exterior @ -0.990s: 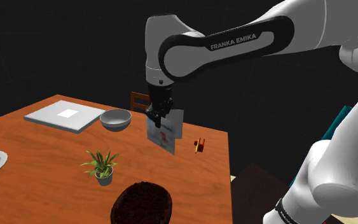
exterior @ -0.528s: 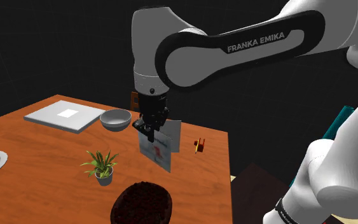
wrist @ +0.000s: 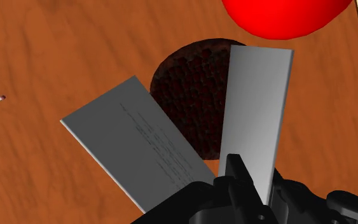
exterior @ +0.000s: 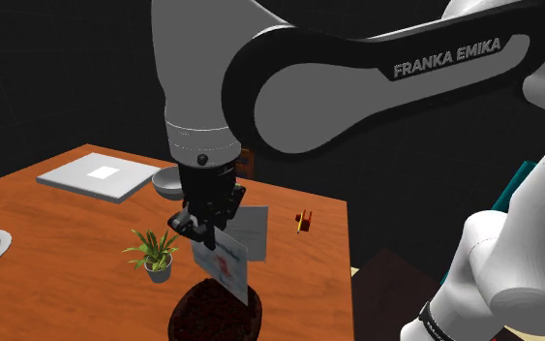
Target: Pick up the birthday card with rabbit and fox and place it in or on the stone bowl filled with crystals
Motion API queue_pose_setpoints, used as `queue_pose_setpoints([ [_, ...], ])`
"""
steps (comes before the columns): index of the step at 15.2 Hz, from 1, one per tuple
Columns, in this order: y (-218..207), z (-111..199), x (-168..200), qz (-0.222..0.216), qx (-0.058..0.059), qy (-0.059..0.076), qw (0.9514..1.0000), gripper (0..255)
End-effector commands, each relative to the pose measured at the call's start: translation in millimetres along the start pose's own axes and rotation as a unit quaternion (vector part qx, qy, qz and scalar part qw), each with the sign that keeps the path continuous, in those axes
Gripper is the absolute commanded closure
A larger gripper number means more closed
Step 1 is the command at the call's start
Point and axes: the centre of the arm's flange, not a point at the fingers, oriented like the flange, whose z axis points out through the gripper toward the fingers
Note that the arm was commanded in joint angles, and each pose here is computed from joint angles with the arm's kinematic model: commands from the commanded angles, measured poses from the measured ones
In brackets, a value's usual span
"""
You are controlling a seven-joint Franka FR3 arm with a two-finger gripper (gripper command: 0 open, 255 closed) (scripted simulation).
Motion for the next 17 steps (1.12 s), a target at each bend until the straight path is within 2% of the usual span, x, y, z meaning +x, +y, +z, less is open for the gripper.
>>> queue_pose_setpoints([
  [1,-6.4,6.1,-4.9,0.001,0.000,0.000,1.0000,255],
  [17,-11.8,90.4,-6.8,0.001,0.000,0.000,1.0000,255],
])
